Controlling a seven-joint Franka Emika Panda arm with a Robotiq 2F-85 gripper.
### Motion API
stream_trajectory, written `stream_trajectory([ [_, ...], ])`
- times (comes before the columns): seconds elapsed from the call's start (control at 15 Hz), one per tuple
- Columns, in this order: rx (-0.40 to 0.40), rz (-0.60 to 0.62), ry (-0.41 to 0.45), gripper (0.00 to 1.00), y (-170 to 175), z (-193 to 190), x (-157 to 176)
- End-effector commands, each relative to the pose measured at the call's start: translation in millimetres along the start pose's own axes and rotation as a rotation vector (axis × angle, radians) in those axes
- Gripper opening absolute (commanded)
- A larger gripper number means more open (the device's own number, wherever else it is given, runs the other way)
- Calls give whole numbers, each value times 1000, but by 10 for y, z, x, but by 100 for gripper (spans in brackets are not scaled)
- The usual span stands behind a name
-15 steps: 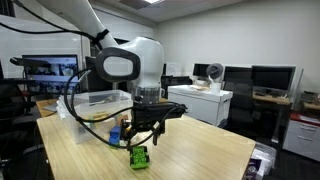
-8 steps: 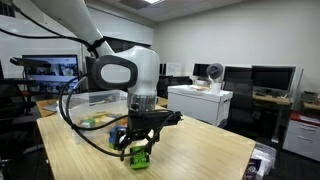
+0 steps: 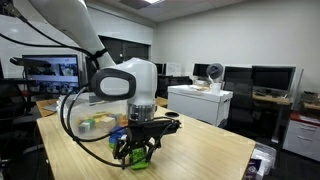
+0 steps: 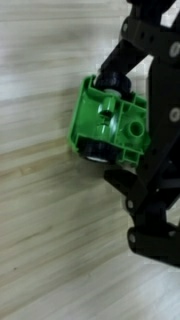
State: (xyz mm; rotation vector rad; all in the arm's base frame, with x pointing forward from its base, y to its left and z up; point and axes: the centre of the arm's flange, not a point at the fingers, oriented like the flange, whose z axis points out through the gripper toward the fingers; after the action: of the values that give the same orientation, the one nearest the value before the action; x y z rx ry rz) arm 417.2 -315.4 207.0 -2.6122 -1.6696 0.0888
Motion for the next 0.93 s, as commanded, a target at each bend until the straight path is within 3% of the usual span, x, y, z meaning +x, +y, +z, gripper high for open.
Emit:
stream_trajectory([
  [0.0,-41,27,0,70,36,88,30],
  [0.27,-61,148,6,43,80,-16,14],
  [0.53,-63,272,16,42,90,-95,-17],
  [0.87,11,524,61,42,212,-738,117],
])
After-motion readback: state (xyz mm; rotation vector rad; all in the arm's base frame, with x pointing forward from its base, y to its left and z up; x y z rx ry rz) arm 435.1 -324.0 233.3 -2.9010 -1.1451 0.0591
